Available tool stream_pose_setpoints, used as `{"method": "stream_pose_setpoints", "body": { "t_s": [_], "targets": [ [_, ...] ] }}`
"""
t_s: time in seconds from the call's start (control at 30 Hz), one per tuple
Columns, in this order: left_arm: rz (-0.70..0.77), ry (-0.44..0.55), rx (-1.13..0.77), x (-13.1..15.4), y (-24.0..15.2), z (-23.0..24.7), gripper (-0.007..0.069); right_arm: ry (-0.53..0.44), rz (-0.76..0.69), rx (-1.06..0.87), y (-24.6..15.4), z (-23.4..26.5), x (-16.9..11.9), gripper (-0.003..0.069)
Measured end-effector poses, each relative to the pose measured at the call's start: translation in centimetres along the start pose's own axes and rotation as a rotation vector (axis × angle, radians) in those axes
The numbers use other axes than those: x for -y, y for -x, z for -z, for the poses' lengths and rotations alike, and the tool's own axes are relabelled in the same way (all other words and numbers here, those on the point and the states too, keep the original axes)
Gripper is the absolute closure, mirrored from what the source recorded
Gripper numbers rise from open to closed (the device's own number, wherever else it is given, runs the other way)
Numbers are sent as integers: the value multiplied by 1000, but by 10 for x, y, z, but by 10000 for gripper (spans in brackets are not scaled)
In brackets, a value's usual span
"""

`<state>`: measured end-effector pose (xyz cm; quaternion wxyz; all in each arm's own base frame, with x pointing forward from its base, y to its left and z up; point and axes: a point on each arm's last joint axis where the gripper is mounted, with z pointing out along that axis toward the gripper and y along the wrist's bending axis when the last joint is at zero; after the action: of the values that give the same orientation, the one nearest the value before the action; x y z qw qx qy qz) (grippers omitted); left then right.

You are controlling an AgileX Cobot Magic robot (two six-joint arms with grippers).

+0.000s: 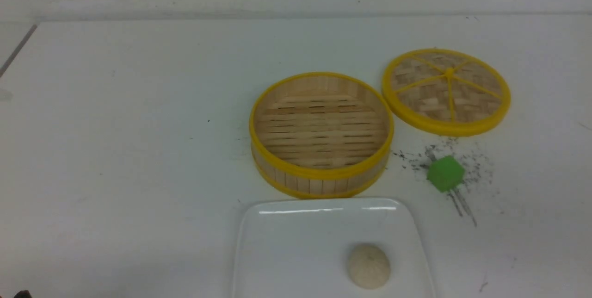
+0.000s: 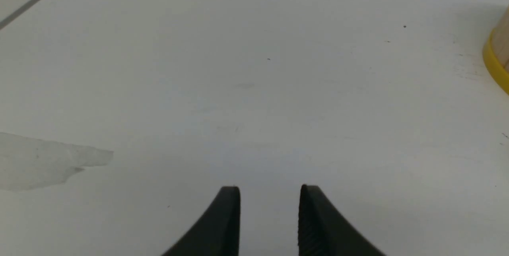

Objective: Put the steamed buns into the plate on the white tablecloth.

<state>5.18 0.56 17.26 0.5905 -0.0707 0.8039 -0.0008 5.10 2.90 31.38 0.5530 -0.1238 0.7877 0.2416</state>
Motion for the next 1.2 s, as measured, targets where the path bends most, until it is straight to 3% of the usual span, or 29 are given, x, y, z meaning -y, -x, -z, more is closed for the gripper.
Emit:
{"method": "stream_pose_setpoints", "body": {
  "t_s": [0.67,0.77,1.07,1.2],
  "targets": [
    [-61,25,1,-2,0,0,384,-2,33,34,-3,7,1,659],
    [-61,25,1,-2,0,0,384,-49,40,29,-13,5,5,658],
    [-63,26,2,-2,0,0,384,-340,92,18,-86,-6,33,653],
    [-64,26,2,-2,0,0,384,-406,84,29,-100,-11,40,650]
  ]
}}
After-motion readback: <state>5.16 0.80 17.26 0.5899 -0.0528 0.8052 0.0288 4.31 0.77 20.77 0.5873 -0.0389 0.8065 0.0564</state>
